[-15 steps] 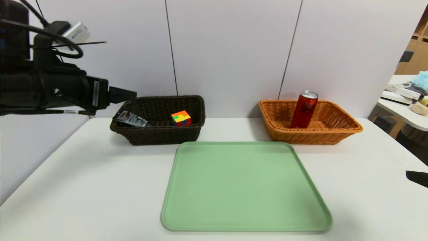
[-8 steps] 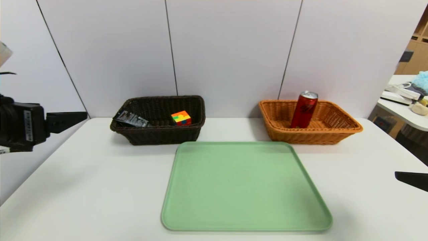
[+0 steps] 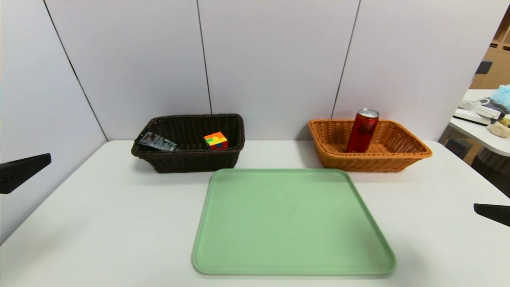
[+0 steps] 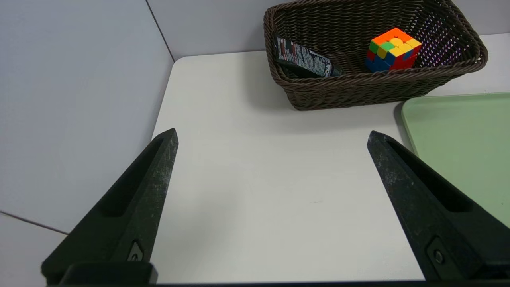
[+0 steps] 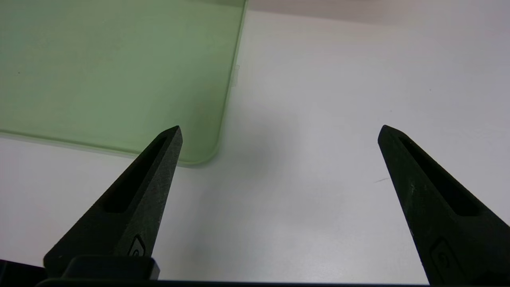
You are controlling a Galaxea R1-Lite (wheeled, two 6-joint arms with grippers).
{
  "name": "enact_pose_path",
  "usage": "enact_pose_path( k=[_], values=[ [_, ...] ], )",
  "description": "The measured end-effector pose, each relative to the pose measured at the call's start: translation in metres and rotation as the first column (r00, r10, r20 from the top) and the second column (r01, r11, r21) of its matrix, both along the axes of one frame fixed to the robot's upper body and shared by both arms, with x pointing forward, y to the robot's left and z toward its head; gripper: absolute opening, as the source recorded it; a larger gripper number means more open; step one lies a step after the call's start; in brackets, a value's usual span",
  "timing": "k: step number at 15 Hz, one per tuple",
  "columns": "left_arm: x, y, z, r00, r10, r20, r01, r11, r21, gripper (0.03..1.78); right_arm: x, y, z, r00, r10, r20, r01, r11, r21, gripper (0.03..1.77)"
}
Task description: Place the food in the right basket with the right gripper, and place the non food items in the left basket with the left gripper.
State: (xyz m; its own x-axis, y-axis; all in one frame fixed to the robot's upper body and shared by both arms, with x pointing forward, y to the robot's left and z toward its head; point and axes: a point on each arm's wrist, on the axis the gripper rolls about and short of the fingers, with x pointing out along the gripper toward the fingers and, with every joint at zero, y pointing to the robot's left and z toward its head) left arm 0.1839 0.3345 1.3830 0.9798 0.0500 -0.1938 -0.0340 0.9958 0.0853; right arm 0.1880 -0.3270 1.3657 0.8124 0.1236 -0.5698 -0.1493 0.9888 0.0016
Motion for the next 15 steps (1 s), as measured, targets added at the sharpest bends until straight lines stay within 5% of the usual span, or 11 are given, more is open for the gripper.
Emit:
enact_pose_path(
  k=[8, 15],
  values=[
    [-0.058, 0.0, -0.045, 0.999, -0.002, 0.047, 0.003, 1.0, -0.002, 1.69, -0.025, -0.006, -0.007, 0.997, -0.058, 0.053, 0.058, 0.998, 0.009, 1.69],
    [-0.113, -0.001, -0.094, 0.992, -0.047, 0.121, 0.048, 0.999, -0.01, 1.69, -0.085, -0.008, -0.023, 0.975, -0.073, 0.209, 0.07, 0.997, 0.023, 1.69]
  ],
)
